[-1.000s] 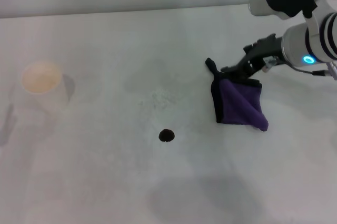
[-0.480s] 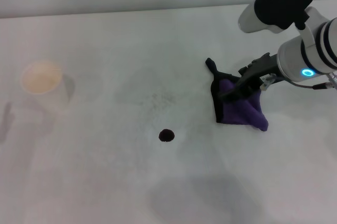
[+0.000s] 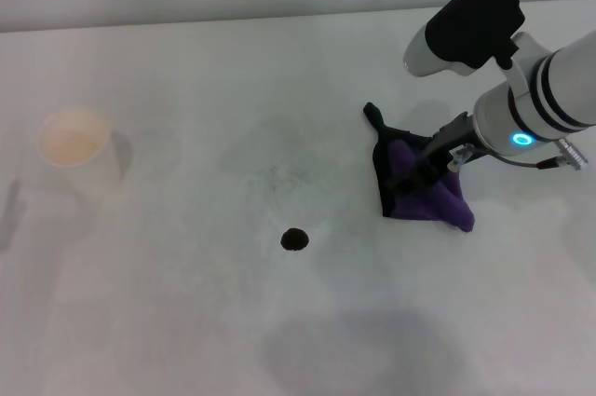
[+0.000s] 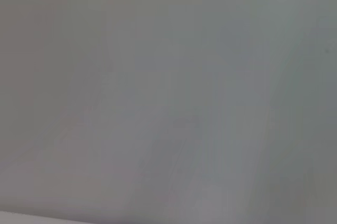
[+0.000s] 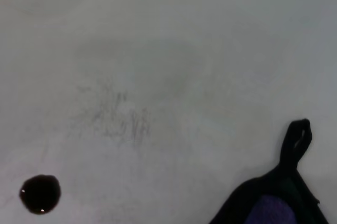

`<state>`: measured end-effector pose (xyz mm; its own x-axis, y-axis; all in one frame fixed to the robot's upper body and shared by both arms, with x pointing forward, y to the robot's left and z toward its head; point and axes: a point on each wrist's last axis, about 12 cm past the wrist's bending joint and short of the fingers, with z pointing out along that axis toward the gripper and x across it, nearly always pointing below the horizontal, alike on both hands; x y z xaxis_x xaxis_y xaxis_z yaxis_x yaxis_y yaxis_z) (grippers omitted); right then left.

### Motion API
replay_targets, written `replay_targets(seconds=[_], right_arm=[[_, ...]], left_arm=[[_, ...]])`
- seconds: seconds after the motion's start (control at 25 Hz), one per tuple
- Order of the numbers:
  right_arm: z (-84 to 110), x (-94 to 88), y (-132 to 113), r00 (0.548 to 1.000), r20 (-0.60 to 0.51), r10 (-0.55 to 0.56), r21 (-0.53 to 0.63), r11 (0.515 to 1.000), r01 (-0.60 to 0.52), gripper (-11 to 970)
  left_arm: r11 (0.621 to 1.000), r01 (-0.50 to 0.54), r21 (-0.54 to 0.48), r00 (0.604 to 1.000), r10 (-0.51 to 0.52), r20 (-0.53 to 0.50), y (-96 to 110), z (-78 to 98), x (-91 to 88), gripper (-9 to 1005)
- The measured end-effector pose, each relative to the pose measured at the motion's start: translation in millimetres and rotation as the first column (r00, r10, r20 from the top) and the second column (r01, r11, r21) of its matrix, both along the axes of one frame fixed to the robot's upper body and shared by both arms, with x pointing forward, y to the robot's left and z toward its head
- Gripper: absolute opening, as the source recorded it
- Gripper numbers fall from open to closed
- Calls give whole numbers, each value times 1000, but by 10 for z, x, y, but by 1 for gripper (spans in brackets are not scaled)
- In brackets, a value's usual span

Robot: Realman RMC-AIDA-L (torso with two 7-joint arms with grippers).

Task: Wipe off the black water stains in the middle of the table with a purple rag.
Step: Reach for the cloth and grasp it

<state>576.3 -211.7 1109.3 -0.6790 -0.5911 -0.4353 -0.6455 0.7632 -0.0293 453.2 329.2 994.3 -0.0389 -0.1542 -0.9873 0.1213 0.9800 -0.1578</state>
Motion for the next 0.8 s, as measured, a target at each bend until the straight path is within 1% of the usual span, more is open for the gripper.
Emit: replay_targets(seconds=[0.28, 0.48, 0.8], right_arm=[[-60, 40, -25, 1000, 6, -15, -9, 1000, 15, 774], [-96, 40, -66, 1000, -8, -29, -13, 999, 29, 574], [-141, 52, -87, 998, -38, -43, -23, 999, 43, 506]], left_arm=[[1000, 3, 1, 1000, -3, 6, 0, 12, 16, 884], [1000, 8, 1, 1000, -8, 11, -11, 24, 42, 884], [1000, 10, 2, 1000, -10, 13, -15, 29, 55, 884]])
